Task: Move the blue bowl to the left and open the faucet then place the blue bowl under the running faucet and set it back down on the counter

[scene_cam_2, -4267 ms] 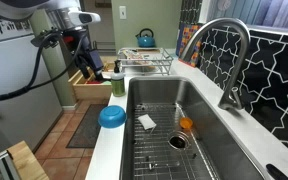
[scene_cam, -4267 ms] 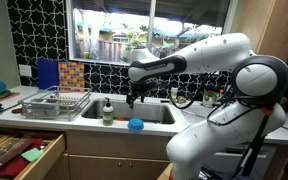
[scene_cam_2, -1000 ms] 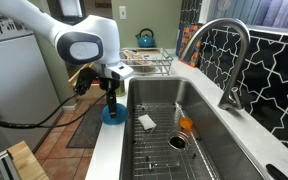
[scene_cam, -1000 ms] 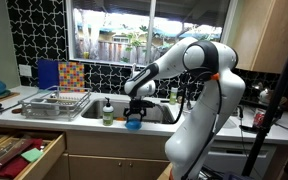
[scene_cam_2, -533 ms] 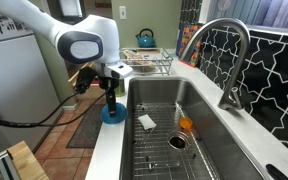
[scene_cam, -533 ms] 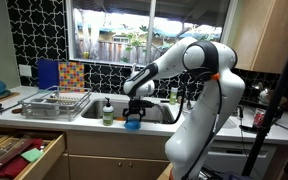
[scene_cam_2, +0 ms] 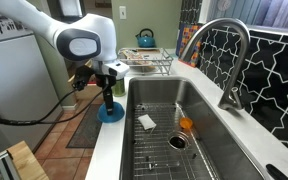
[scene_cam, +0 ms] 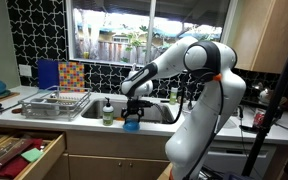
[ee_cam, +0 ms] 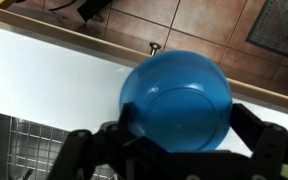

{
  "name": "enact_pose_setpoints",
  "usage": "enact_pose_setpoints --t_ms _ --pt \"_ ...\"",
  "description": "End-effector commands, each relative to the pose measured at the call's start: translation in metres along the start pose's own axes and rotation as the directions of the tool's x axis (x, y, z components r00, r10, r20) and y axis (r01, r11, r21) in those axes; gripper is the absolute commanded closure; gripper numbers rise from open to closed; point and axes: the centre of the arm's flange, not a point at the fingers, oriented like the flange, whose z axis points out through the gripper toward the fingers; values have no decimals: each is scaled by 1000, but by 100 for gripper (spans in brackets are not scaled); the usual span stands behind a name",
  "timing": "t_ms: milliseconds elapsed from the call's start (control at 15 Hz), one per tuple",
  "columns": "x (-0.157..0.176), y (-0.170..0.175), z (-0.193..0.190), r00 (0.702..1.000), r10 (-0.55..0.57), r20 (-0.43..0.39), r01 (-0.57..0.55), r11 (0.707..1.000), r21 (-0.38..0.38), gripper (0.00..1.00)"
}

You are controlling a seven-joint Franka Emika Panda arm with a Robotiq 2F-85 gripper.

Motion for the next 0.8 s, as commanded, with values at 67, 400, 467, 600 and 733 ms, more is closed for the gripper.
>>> enact_pose_setpoints --t_ms 67,400,467,600,733 --pt "5 9 2 1000 22 -17 -23 999 -36 0" --pt "8 15 -9 999 34 -23 -35 999 -28 0" --pt "8 15 -11 999 42 -18 -42 999 -28 0" --pt "6 14 -20 999 50 -22 -50 998 -27 0" --pt "7 16 -32 997 50 -51 -51 998 -22 0"
